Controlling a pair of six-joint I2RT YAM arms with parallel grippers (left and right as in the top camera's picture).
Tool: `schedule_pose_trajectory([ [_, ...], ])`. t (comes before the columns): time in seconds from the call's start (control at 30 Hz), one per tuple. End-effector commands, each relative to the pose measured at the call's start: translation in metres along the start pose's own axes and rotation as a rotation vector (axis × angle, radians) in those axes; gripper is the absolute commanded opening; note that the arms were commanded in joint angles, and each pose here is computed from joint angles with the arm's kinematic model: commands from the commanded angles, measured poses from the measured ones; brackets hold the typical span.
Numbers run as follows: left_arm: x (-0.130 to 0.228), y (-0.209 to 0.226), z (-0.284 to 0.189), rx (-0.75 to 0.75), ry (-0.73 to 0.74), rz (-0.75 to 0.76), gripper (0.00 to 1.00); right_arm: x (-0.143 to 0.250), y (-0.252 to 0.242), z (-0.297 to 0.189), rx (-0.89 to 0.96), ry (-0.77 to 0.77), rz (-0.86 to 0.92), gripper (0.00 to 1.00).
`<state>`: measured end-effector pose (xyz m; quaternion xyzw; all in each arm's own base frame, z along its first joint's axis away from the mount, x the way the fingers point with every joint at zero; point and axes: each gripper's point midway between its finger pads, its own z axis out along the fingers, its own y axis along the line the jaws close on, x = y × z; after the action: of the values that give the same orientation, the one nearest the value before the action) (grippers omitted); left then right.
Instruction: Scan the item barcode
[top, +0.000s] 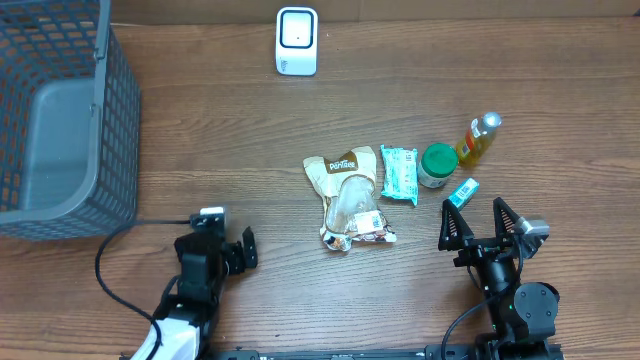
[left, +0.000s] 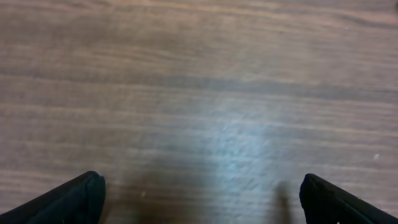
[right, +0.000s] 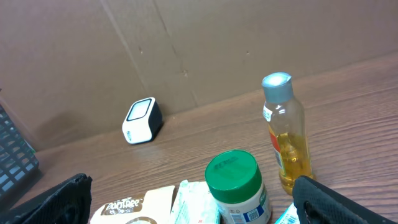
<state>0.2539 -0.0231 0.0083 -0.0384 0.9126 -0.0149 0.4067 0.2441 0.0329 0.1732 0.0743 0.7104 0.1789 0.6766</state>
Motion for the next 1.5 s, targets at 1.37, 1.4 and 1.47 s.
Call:
schedule_pose_trajectory([
  [1.37, -0.091, 0.005, -0.088, 0.014, -0.564, 0.157, 0.99, 0.003, 0.0, 0.0, -0.004, 0.001, -0.001, 1.0],
  [1.4, -0.094, 0.007, -0.091, 0.006, -0.577, 0.151, 1.0, 0.003, 0.0, 0.0, -0.004, 0.001, -0.001, 1.0],
  [1.47, -0.099, 0.012, -0.096, -0.012, -0.609, 0.146, 1.0, 0.003, 0.0, 0.0, -0.004, 0.001, -0.001, 1.0],
])
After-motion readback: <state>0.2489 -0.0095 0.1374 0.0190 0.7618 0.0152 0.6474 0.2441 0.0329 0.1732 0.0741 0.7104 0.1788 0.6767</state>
